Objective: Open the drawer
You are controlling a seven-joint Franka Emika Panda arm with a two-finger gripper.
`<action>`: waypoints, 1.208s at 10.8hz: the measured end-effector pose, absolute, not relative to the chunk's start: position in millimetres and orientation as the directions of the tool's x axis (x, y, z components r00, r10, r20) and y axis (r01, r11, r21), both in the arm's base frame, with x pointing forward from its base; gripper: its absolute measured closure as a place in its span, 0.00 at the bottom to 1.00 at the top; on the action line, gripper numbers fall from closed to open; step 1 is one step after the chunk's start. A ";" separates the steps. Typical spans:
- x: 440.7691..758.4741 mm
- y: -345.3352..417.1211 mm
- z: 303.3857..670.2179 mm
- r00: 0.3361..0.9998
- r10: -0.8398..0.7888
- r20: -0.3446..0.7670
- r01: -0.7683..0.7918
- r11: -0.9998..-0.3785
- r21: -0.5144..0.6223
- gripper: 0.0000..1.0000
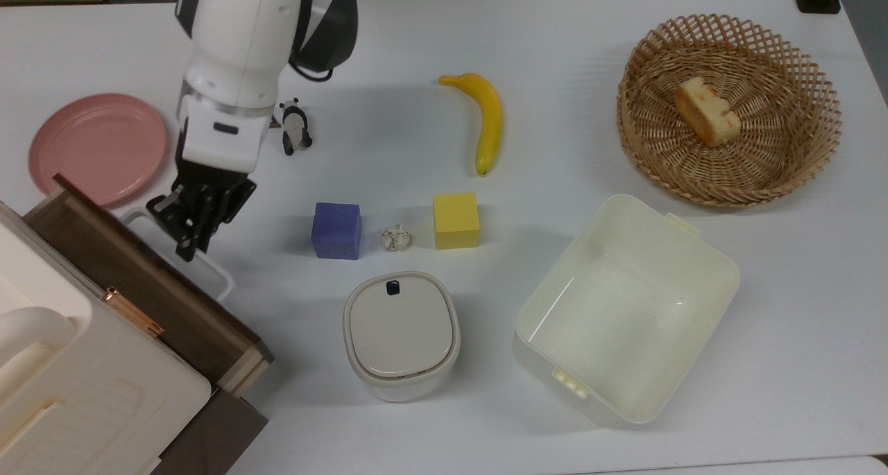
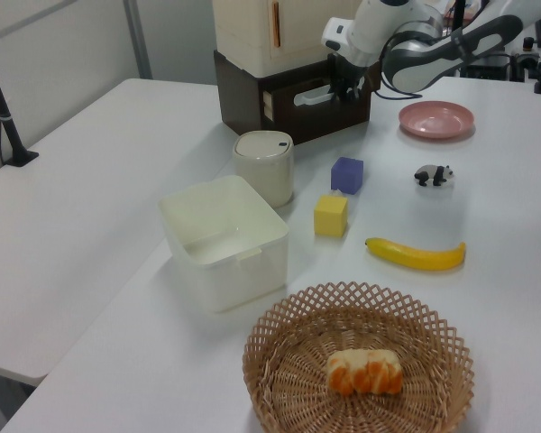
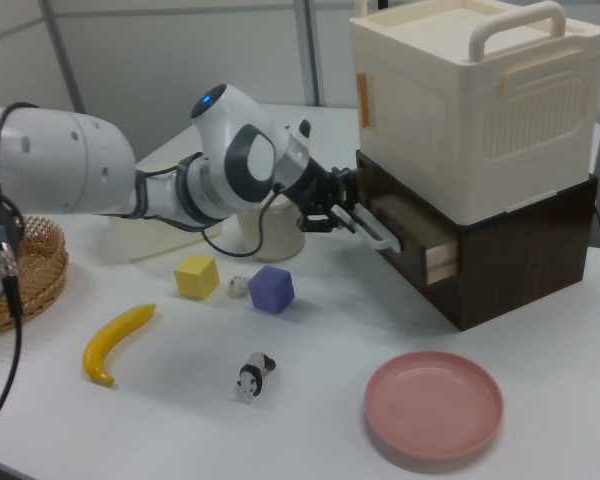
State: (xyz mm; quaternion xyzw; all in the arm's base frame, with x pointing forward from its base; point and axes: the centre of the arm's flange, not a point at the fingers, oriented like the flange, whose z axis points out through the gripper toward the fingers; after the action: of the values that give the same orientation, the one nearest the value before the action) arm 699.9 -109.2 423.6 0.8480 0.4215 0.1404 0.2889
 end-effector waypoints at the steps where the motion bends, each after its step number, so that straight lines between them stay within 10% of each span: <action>1: 693.1 -103.7 423.7 0.613 0.790 0.002 0.630 -0.491 0.602 0.85; 9: 665.7 -78.5 425.1 0.642 0.766 0.029 0.612 -0.536 0.582 0.82; 13: 664.9 -58.8 434.6 0.666 0.741 0.083 0.570 -0.578 0.584 0.34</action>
State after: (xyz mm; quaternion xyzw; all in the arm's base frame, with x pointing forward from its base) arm 664.9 -58.8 434.6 0.8734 0.3754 0.1612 0.2650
